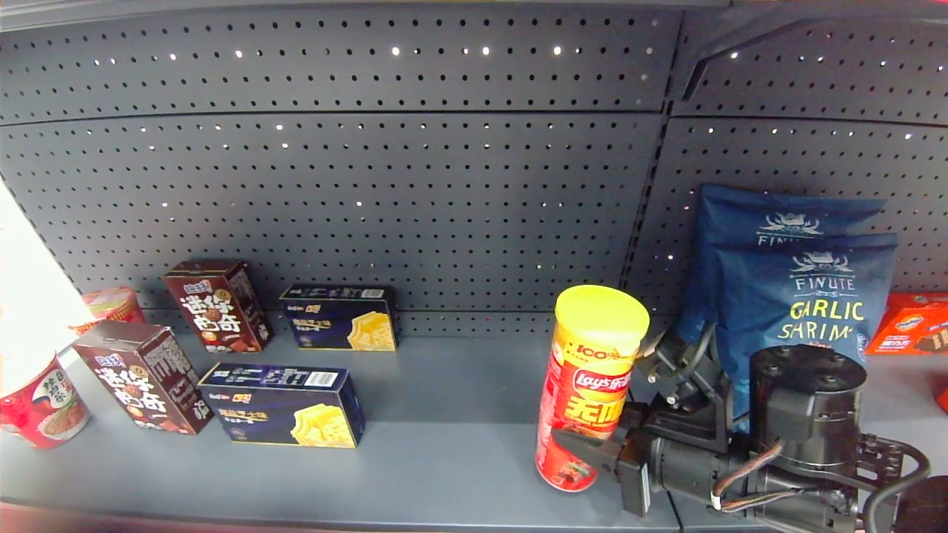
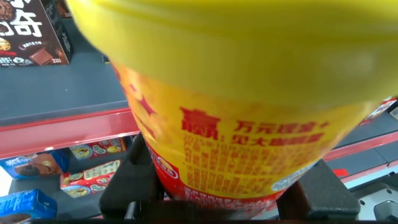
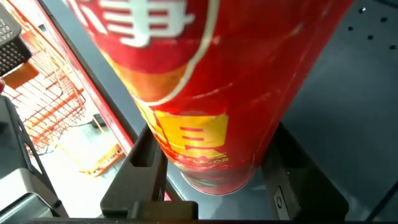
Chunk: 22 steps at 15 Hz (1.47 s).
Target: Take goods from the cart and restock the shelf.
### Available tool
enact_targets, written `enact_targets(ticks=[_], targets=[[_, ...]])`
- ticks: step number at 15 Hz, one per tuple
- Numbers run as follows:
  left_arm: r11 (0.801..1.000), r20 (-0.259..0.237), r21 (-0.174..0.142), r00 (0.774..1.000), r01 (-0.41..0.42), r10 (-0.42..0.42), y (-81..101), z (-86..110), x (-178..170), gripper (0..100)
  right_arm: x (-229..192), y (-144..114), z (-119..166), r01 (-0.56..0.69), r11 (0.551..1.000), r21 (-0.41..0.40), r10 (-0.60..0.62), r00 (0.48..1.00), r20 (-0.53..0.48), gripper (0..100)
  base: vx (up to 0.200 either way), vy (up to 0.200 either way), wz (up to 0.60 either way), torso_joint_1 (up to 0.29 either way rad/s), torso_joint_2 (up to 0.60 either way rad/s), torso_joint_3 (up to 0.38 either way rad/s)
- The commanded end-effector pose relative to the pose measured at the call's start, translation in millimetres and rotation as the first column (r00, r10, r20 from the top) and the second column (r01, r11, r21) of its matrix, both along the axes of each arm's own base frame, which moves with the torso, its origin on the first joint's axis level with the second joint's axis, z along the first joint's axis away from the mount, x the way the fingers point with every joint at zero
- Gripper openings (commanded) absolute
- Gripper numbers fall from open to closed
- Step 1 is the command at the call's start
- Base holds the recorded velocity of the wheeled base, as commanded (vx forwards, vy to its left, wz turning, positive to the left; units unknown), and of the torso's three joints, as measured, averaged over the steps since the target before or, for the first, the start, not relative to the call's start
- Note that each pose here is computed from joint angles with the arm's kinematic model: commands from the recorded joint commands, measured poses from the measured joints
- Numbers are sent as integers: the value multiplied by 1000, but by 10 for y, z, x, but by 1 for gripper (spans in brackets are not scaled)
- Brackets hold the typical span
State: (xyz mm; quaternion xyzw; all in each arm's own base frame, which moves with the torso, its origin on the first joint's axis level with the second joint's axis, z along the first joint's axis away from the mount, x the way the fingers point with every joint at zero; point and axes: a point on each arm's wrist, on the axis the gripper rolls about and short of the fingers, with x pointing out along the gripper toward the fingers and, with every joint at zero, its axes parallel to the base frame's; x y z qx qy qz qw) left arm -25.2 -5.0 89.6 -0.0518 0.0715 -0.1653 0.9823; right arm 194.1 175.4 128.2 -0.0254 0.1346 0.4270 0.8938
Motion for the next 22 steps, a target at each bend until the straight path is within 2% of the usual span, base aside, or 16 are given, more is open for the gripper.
enact_targets(ticks=[1,9,14,15,19,22], targets=[[1000,0,0,1000,-1,1,0,-1,-1,0,42,35,-124,0,1000,-24,-1,1000,-28,0,0,0,0,0,0,0],[1000,-3,-5,1000,-1,1,0,-1,0,0,139,137,-359,-8,999,-52,5,998,-59,0,0,0,0,0,0,0],[1000,-4,-6,1000,2,-2,0,-1,0,0,153,150,-406,-8,998,-59,5,998,-64,0,0,0,0,0,0,0],[1000,-4,-6,1000,1,-1,-1,-1,0,0,144,154,-415,-12,998,-61,8,998,-67,100,0,0,0,0,0,0],[1000,-2,-5,1000,3,-3,-1,1,0,0,74,88,-375,13,998,-65,-17,998,-57,100,0,0,0,0,0,0],[1000,0,5,1000,4,-4,-1,-8,1,0,-169,-142,-259,31,998,-54,-33,999,-40,100,0,0,0,0,0,0]])
